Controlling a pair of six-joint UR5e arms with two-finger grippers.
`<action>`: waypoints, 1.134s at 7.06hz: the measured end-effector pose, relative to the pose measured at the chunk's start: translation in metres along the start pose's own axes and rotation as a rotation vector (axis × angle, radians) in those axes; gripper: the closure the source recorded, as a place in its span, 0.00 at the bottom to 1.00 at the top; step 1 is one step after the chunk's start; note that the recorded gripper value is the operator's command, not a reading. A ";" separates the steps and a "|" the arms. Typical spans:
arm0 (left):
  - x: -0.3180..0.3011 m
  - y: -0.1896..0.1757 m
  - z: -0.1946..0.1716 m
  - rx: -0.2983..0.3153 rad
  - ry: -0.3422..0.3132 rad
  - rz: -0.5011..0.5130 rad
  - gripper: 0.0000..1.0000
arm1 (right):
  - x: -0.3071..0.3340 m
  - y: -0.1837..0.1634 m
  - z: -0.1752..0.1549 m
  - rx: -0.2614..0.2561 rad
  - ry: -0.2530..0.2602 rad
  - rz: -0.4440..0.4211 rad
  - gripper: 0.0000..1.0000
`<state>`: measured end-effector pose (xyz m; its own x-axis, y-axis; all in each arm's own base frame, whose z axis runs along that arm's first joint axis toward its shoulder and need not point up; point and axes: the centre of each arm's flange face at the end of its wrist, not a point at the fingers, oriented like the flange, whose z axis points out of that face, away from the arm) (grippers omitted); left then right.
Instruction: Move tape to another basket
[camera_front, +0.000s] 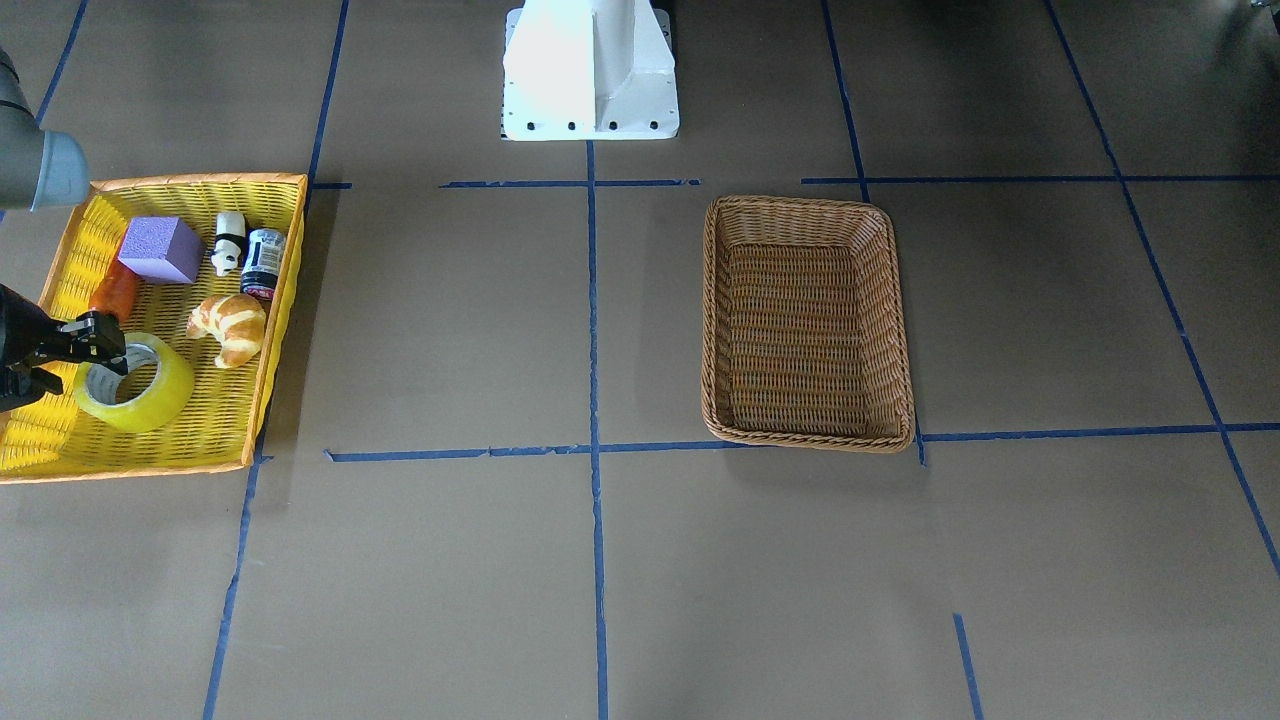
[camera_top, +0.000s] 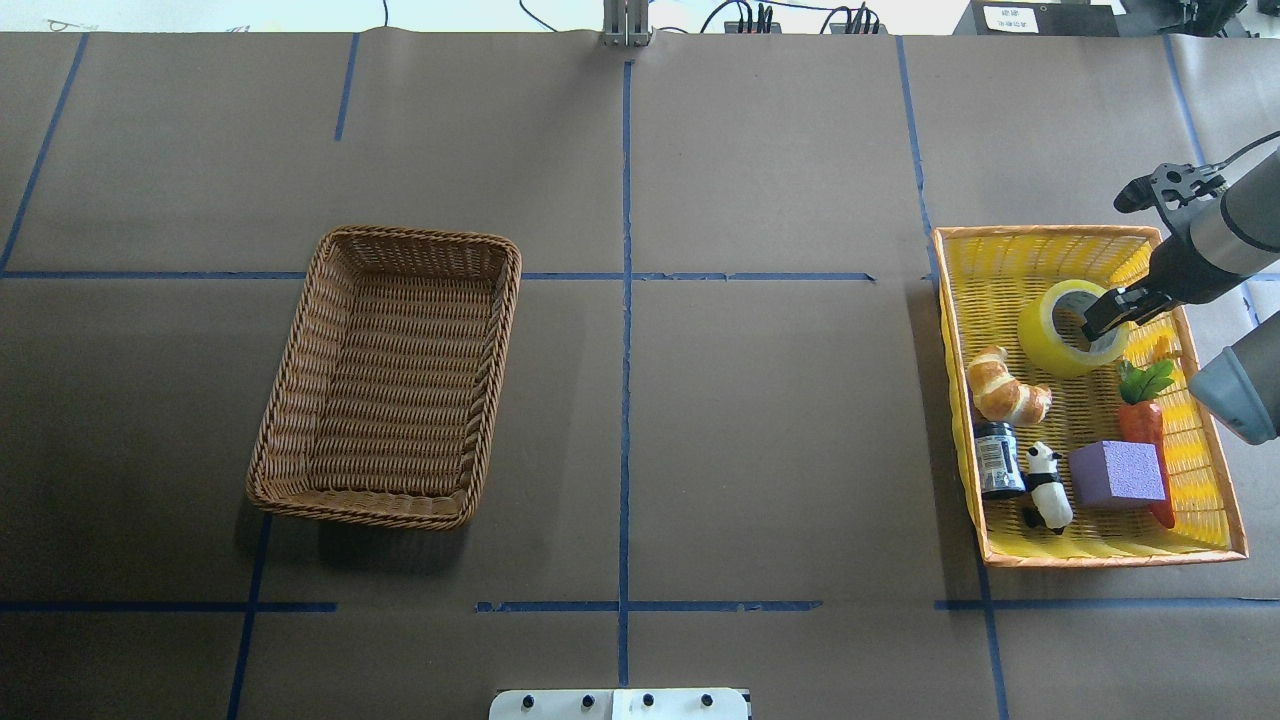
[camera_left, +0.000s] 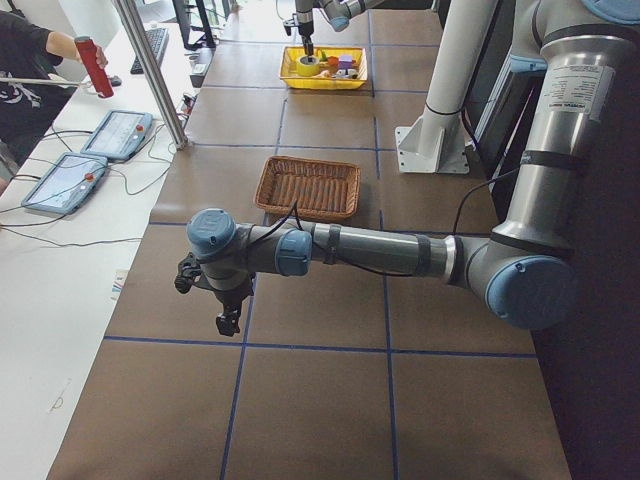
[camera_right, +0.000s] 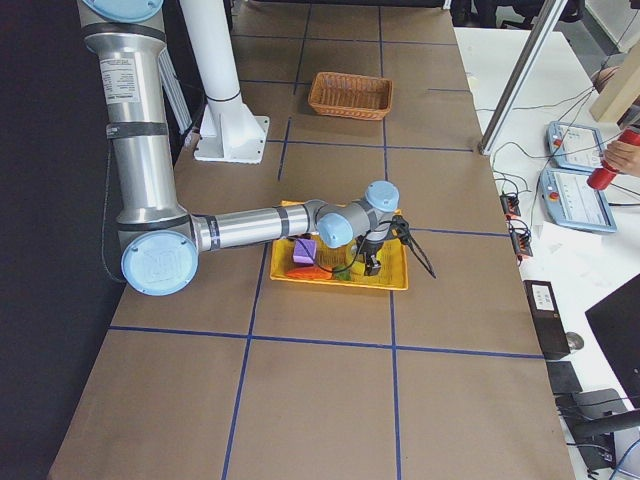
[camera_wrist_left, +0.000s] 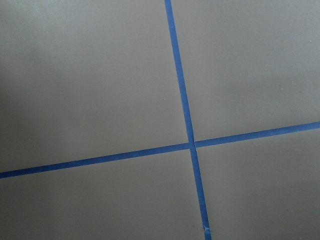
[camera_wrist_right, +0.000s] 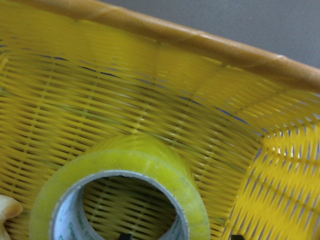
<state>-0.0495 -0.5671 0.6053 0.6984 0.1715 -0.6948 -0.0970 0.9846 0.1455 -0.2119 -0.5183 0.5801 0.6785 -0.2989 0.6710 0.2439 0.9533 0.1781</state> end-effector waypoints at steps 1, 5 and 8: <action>0.001 0.000 -0.001 0.002 0.003 0.001 0.00 | 0.001 0.000 0.002 -0.003 0.001 0.002 0.96; 0.025 -0.007 -0.021 0.045 0.045 -0.008 0.00 | -0.019 -0.009 -0.046 0.071 -0.057 0.010 1.00; 0.146 -0.015 -0.087 0.126 0.271 -0.211 0.00 | -0.124 -0.014 -0.140 0.175 -0.261 0.211 1.00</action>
<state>-0.0076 -0.5540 0.4409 0.4793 -0.0154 -0.8775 0.1287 0.9903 0.0530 -0.2019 -0.5008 0.3935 0.4962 -0.0955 0.8629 -0.0199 0.9924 0.1213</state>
